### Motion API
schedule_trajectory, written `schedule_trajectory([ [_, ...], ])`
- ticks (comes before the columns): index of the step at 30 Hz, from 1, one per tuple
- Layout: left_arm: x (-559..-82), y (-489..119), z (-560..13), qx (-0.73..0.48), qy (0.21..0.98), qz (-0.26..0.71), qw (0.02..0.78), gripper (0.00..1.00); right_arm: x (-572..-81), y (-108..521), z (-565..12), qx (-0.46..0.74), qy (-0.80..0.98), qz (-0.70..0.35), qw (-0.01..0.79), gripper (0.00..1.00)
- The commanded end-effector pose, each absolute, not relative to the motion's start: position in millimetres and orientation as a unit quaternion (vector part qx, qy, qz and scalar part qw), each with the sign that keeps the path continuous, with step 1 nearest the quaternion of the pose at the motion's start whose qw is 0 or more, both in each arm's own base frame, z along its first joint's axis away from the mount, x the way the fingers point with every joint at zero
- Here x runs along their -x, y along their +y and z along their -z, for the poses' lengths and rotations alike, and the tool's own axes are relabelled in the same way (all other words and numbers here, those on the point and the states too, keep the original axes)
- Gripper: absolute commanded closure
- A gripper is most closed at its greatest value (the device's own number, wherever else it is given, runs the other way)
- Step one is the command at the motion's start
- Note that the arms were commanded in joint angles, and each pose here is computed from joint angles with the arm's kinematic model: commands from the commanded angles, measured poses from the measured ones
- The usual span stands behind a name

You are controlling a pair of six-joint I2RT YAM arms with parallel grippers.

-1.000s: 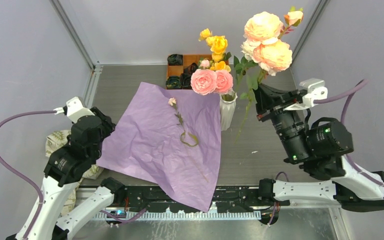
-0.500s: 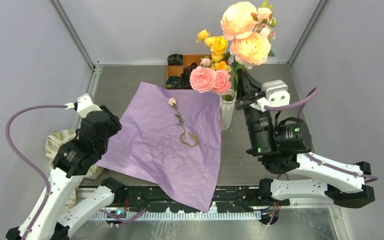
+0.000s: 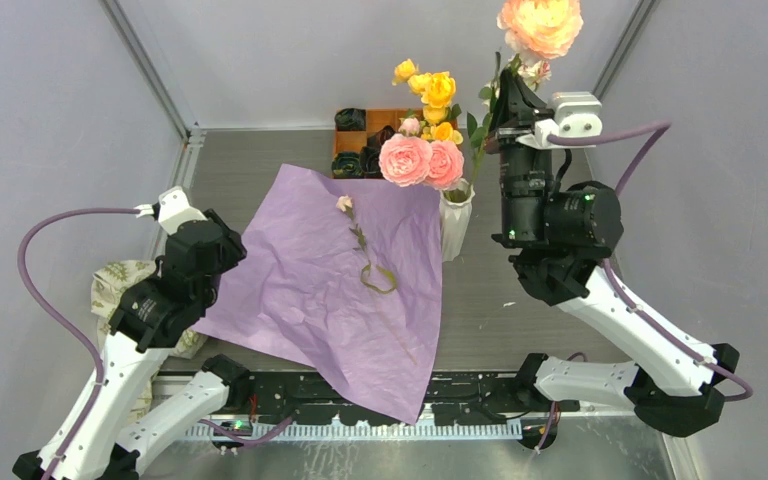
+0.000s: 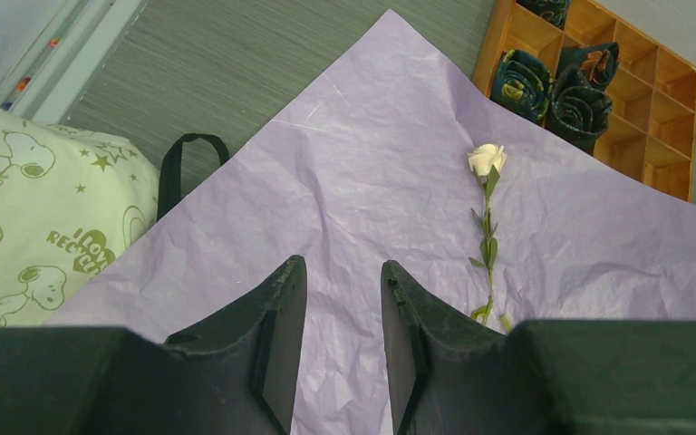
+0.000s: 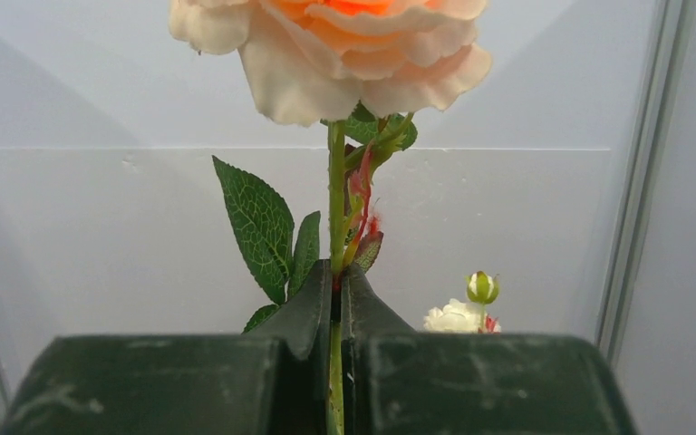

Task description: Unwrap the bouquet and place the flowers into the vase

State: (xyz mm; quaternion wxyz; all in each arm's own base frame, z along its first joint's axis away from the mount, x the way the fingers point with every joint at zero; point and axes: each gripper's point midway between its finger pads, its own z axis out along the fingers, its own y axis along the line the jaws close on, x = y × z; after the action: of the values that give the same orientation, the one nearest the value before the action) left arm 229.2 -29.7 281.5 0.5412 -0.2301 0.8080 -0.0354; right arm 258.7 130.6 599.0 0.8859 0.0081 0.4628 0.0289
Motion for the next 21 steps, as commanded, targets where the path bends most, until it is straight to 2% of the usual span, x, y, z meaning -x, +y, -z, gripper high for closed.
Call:
schedule_trajectory([
  [1,-236.5,-29.5,-291.3,0.24,0.793,0.041,0.558,0.63,-268.0,142.8,-607.6,-0.01,0.452,-0.07,0.889,0.99],
  [11,-239.1,-29.5,-291.5,0.238,0.793,0.036,0.559,0.63,-300.5,148.4,-555.7,-0.031,0.493,-0.062,0.867,0.99],
  [21,-242.0,-36.5,-287.8,0.232,0.799,0.047,0.553,0.63,-318.0,135.6,-456.8,-0.067,0.561,-0.042,0.824,0.98],
])
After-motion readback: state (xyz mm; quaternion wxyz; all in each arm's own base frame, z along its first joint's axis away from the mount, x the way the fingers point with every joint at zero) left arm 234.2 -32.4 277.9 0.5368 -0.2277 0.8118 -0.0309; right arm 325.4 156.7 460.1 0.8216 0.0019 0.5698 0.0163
